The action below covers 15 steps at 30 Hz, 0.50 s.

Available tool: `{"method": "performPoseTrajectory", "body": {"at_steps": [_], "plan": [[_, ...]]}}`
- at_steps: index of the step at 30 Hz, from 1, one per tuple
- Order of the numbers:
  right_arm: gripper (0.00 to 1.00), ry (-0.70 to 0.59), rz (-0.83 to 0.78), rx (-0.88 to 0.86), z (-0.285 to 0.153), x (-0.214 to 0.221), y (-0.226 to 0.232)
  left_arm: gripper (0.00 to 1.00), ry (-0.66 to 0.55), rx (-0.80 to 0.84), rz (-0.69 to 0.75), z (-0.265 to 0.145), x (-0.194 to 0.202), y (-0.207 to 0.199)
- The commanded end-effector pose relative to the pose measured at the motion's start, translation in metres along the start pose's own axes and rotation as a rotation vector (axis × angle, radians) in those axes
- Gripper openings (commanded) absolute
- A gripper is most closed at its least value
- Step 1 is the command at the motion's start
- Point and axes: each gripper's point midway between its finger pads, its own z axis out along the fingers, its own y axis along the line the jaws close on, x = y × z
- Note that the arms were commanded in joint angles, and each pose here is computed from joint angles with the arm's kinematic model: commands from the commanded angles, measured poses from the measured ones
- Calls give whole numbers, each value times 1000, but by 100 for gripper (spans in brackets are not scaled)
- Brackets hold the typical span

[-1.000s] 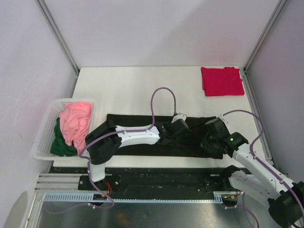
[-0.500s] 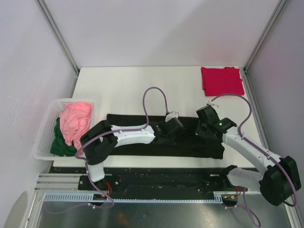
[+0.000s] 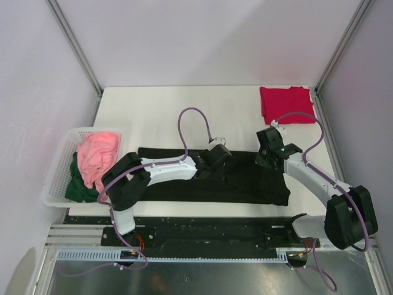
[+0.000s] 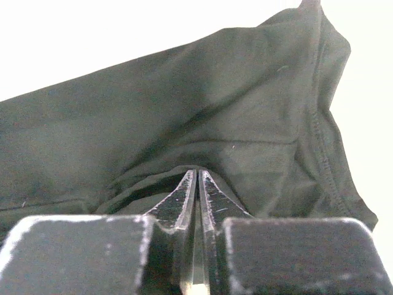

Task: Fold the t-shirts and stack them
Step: Fold the other side of the tshirt into a rectangle

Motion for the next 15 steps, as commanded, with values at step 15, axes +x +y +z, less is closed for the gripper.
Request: {"method": "performPoseTrajectory", "body": {"at_steps": [15], "plan": [[36,-12,114,-59,-31,-14,-4,27,-115,277,0,-61,-60,-70]]}}
